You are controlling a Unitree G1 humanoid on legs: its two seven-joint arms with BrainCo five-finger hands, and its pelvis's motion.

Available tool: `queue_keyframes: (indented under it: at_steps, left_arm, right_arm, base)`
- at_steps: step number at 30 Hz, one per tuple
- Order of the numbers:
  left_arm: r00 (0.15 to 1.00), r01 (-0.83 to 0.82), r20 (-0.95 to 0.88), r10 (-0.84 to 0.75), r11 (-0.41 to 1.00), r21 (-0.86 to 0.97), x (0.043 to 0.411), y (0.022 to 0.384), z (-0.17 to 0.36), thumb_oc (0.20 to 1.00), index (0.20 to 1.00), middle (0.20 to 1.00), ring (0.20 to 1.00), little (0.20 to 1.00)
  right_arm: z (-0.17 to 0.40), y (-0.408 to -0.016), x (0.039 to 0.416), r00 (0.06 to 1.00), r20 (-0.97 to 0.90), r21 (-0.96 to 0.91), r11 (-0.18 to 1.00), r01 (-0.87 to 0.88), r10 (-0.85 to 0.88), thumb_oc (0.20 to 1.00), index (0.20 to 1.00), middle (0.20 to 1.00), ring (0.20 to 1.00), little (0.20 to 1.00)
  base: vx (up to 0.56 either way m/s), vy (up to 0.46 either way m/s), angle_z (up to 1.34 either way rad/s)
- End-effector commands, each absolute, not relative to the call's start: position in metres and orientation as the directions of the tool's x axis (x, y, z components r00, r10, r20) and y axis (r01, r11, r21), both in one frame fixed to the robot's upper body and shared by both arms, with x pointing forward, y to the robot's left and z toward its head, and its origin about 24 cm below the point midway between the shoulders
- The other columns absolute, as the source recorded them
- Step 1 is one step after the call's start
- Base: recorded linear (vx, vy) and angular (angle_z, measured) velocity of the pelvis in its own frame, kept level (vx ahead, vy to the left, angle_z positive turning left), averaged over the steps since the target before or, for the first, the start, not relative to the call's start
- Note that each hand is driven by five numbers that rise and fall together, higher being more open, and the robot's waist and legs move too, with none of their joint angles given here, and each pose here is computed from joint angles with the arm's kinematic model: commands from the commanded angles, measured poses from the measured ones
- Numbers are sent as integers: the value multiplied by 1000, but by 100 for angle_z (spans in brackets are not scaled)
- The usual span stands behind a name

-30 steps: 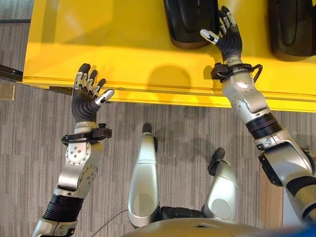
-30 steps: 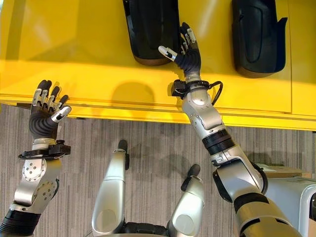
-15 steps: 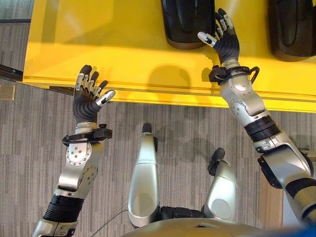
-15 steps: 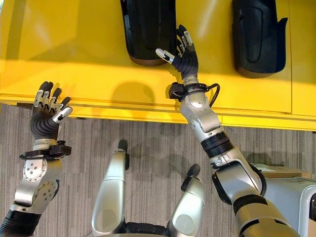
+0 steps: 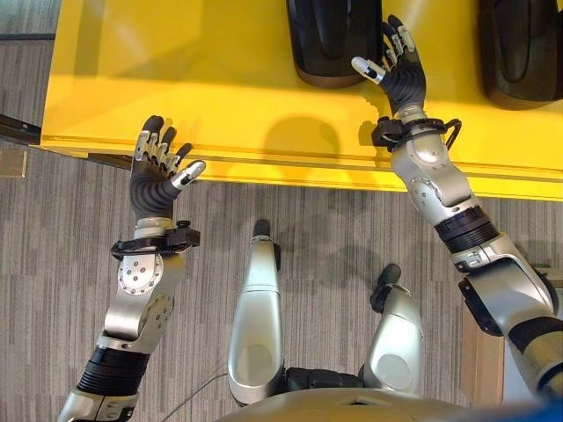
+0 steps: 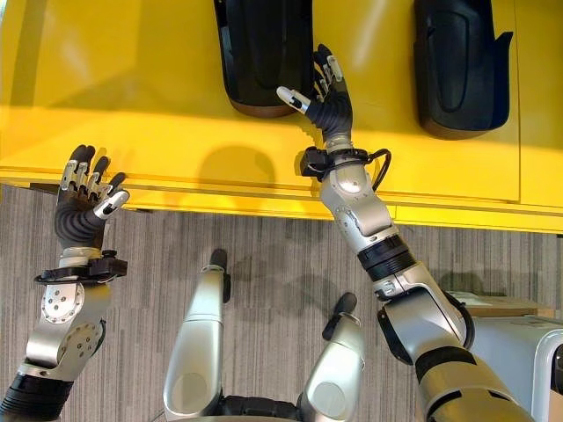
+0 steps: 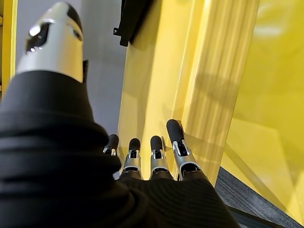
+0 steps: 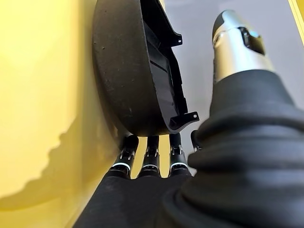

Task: Move parts from the plastic box to the shelf.

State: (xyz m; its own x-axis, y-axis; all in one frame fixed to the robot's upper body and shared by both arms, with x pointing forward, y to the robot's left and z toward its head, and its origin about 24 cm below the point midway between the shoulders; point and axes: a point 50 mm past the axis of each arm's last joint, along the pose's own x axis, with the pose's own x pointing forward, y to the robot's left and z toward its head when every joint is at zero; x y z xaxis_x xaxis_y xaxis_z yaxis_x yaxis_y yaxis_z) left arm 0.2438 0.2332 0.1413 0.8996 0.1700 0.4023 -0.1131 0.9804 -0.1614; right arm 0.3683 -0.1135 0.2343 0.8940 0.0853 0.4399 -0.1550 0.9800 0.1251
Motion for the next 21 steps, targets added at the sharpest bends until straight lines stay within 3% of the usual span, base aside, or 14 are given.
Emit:
queue_keyframes:
  at_steps: [1,21]
  left_arm:
    - [889,-81,436,139,986,-149,235,225,145,1000,1000,1000,1000,1000]
    - [892,-80,430,137,986,-148,236,224,144,1000,1000,1000,1000,1000]
  right_arm:
    - [219,-97,364,902,409,205,950,-234,134,1000,1000,1000,1000,1000]
    - [208,-84,363,909,374,203,940,-273,184,1000,1000,1000,1000,1000]
  base:
    - [0,0,0]
    - [0,0,0]
